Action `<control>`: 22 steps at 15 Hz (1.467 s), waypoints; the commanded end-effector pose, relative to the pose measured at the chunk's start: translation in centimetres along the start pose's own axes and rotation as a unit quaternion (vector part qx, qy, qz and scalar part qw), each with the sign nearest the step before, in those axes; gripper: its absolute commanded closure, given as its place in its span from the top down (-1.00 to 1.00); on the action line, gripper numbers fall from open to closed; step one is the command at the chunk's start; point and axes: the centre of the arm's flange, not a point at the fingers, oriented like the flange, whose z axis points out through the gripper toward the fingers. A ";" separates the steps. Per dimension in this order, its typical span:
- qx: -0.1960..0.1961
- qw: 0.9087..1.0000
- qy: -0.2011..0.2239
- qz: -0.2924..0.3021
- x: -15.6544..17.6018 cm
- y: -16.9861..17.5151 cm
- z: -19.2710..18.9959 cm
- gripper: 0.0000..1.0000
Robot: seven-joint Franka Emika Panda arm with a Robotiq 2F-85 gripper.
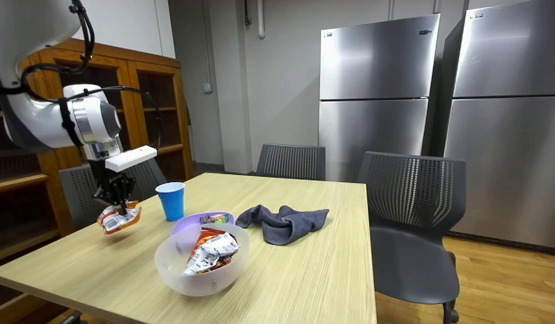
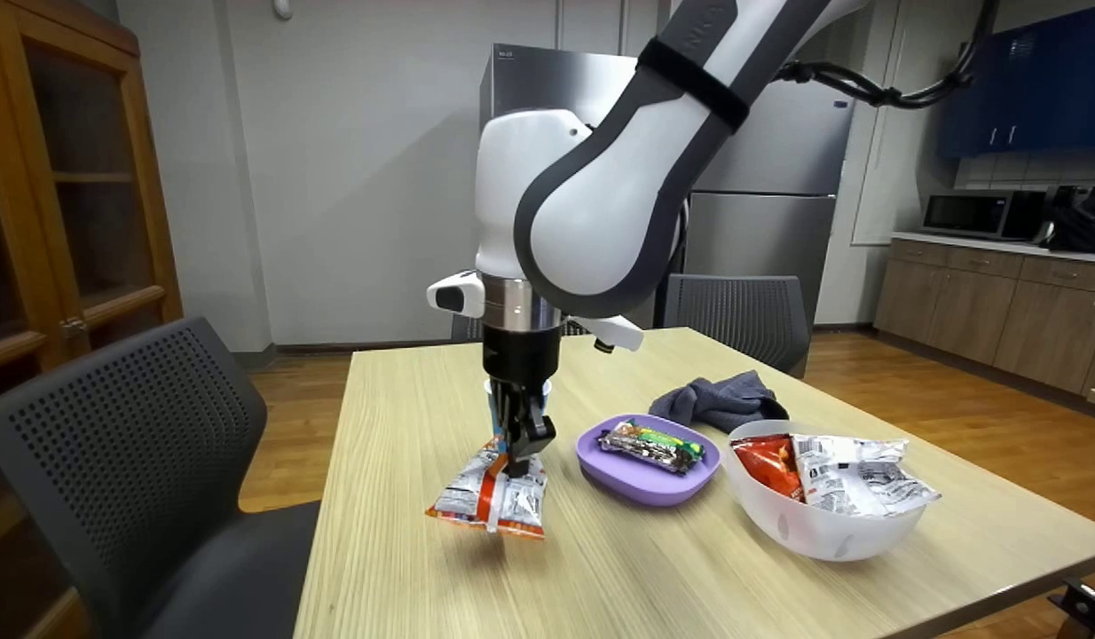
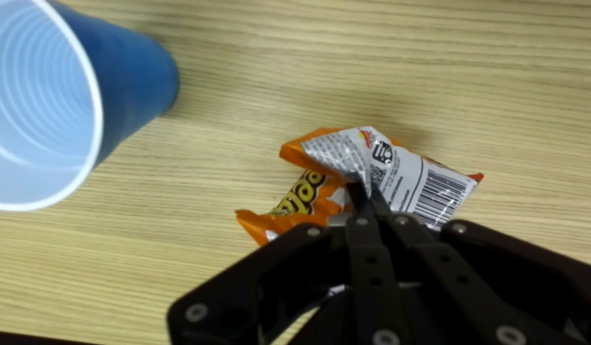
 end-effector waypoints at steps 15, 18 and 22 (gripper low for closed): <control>-0.035 0.987 0.014 0.157 -9.5 -4.0 -12.2 -0.99; -0.044 0.983 0.015 0.179 -11.4 -5.1 -13.3 -0.99; -0.059 0.977 0.006 0.204 -13.6 -7.3 -14.2 -0.99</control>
